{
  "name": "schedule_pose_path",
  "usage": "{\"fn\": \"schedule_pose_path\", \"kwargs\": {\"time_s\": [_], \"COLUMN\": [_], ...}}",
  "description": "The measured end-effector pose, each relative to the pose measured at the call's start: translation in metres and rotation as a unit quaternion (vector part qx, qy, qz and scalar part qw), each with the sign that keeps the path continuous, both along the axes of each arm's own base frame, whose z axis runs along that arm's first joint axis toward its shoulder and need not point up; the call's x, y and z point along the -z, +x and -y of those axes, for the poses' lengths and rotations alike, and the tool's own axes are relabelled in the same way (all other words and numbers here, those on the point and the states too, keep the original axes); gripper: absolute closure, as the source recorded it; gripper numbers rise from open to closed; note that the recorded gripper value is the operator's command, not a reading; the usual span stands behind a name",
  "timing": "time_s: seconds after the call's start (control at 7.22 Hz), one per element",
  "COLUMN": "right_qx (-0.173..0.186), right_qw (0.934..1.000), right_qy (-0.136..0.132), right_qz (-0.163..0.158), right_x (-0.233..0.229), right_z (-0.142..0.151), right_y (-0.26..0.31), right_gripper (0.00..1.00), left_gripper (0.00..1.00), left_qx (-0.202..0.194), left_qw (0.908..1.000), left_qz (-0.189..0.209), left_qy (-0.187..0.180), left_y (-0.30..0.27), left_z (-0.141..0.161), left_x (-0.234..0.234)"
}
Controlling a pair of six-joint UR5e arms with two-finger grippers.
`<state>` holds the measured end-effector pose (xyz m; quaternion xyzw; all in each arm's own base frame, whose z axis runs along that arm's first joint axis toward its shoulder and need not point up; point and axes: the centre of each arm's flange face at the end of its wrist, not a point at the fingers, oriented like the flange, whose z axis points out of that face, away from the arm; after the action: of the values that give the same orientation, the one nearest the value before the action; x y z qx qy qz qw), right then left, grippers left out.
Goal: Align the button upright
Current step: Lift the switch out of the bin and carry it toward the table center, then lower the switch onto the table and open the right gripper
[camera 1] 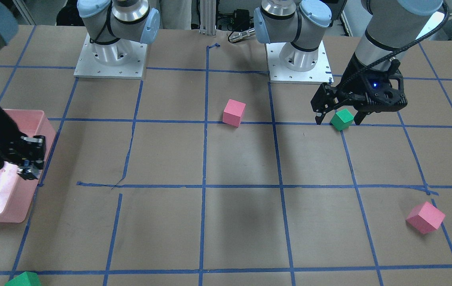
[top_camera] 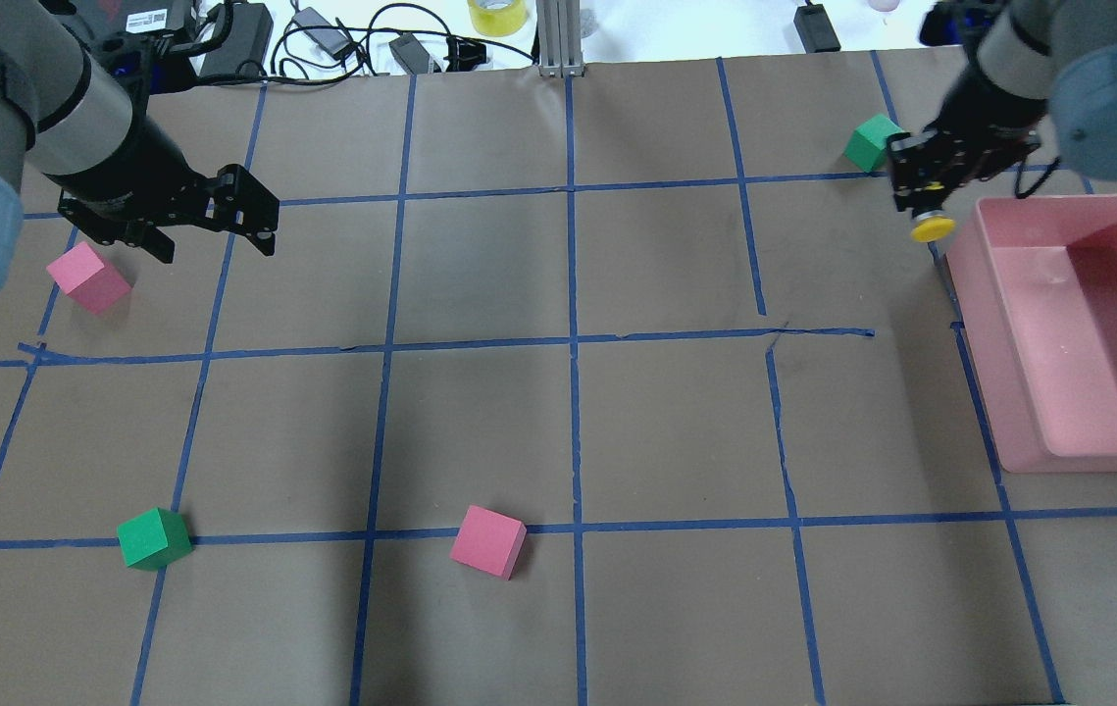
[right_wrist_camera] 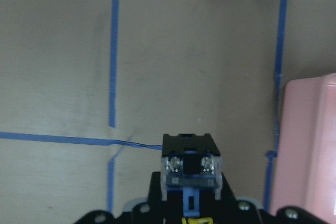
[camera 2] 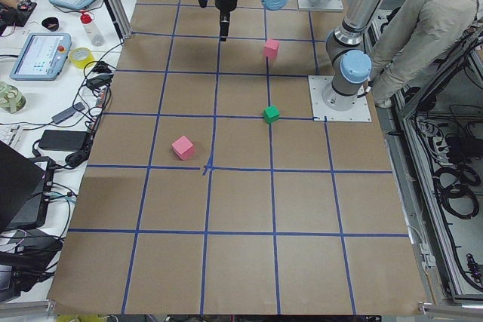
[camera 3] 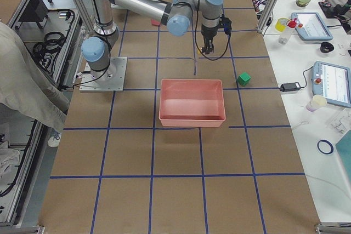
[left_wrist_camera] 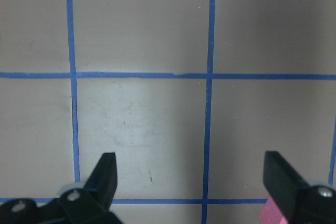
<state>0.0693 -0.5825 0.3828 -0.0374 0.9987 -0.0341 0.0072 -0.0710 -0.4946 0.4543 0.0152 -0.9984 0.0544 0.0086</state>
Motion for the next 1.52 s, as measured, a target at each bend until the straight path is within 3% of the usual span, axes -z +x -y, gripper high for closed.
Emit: {"fn": "schedule_pose_path", "kwargs": {"time_s": [0.42, 0.69, 1.25, 1.52], "right_qx": [0.022, 0.009, -0.006, -0.022], "right_qw": [0.9992, 0.9988, 0.9996, 0.9997], "right_qy": [-0.024, -0.033, -0.011, -0.003], "right_qz": [0.022, 0.034, 0.024, 0.011], "right_x": [0.062, 0.115, 0.172, 0.185], "right_z": [-0.02, -0.043, -0.054, -0.059], "right_y": [0.22, 0.308, 0.333, 0.33], "right_gripper": [1.0, 1.0, 0.97, 0.82], "left_gripper": [0.0, 0.0, 0.0, 0.0], "left_qx": [0.0, 0.0, -0.001, -0.001], "left_qw": [1.0, 1.0, 1.0, 1.0], "left_qz": [0.0, 0.0, -0.001, -0.001], "left_qy": [0.0, -0.001, -0.001, 0.0], "left_y": [0.0, 0.0, 0.001, 0.001], "left_z": [0.001, 0.001, 0.003, 0.003], "left_x": [0.001, 0.001, 0.003, 0.004]}}
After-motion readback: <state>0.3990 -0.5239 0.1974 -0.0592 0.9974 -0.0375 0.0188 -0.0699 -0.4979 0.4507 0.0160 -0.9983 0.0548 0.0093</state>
